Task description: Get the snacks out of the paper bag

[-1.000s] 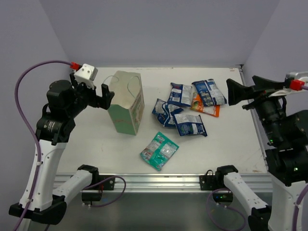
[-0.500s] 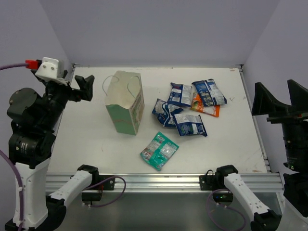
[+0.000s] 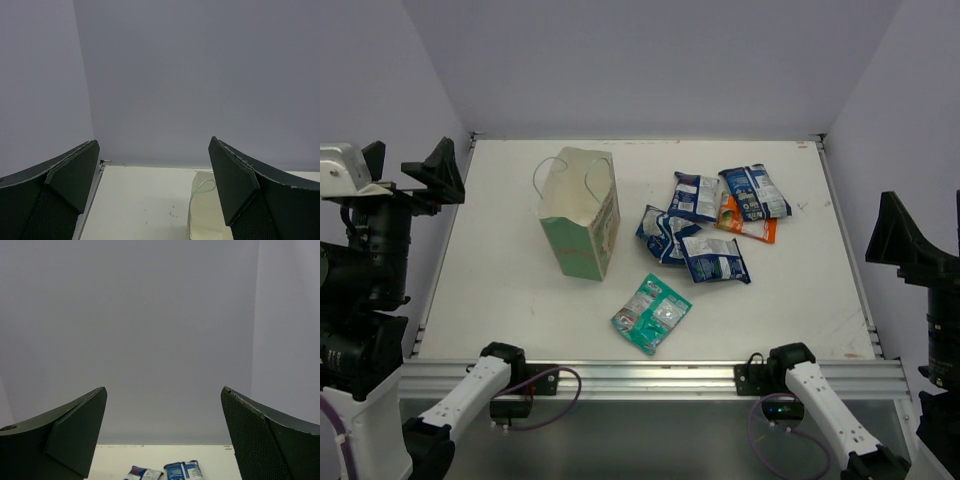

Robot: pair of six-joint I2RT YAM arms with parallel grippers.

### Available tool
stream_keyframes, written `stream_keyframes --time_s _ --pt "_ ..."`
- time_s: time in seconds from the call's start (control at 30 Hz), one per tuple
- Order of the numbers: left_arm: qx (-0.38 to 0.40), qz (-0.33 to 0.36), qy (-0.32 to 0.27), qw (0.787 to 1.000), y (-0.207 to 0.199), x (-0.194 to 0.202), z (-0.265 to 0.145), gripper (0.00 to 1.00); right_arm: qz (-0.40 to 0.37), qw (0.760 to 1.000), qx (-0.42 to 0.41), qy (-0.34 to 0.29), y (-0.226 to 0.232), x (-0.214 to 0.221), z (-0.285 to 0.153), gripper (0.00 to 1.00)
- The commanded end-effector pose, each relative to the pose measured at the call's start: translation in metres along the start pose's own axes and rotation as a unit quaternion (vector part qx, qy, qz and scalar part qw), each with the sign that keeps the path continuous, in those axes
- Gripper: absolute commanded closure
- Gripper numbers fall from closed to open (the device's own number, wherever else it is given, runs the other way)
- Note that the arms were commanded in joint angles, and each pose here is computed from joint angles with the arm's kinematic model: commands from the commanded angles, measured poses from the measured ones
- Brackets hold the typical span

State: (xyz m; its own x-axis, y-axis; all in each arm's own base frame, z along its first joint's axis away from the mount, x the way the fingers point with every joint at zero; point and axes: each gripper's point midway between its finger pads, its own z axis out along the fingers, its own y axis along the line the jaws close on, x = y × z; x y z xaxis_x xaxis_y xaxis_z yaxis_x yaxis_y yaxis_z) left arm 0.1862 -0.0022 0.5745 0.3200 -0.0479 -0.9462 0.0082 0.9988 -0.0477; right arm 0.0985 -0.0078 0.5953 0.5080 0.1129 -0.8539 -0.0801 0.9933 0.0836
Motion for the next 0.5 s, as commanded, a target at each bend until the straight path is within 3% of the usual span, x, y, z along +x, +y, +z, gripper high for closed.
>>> stream_keyframes --time_s 0.0,0.47 --pt "-0.017 -0.013 -0.01 1.0 0.003 -0.001 0.008 0.0 -0.015 1.0 0.01 0.002 -0.005 0.005 0.004 0.01" --pt "-0.003 -0.022 0.016 1.0 -0.006 0.025 0.016 0.0 -0.013 1.0 -0.001 0.005 0.0 0.009 0.008 0.01"
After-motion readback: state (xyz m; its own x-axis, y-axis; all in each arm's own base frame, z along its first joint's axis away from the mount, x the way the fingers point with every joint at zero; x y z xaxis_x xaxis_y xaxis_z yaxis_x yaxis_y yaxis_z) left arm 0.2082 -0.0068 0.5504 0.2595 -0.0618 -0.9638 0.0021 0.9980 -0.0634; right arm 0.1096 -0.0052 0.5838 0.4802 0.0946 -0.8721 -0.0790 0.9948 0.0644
